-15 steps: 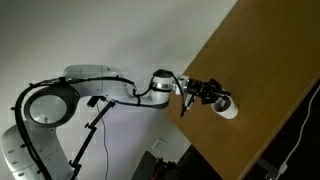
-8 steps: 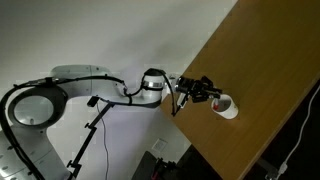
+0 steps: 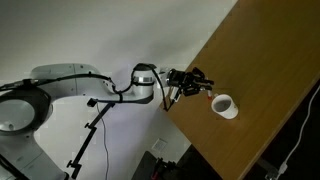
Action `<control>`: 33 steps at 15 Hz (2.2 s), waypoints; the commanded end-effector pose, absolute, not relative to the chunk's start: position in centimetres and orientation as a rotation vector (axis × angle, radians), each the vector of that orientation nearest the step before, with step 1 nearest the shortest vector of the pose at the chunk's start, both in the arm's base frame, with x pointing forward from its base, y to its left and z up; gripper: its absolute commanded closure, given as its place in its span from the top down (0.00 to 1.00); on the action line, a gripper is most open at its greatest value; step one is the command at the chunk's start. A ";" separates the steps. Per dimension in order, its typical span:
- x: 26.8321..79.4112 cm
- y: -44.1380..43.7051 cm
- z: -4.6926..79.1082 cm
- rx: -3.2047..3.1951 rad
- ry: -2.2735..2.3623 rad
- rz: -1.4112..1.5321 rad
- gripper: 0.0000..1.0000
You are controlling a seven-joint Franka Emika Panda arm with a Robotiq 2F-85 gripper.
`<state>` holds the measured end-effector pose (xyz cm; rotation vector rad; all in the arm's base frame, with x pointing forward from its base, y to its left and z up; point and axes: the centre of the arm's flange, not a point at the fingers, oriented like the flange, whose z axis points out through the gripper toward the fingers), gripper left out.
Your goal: Remove the pen from the cup and put it on the table
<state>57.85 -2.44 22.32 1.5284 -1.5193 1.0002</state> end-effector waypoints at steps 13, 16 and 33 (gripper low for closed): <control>61.5 1.7 27.1 1.901 -1.371 1.004 0.06; 62.2 3.5 27.2 2.018 -1.278 0.989 0.06; 65.4 14.5 20.3 2.548 -0.848 0.818 0.06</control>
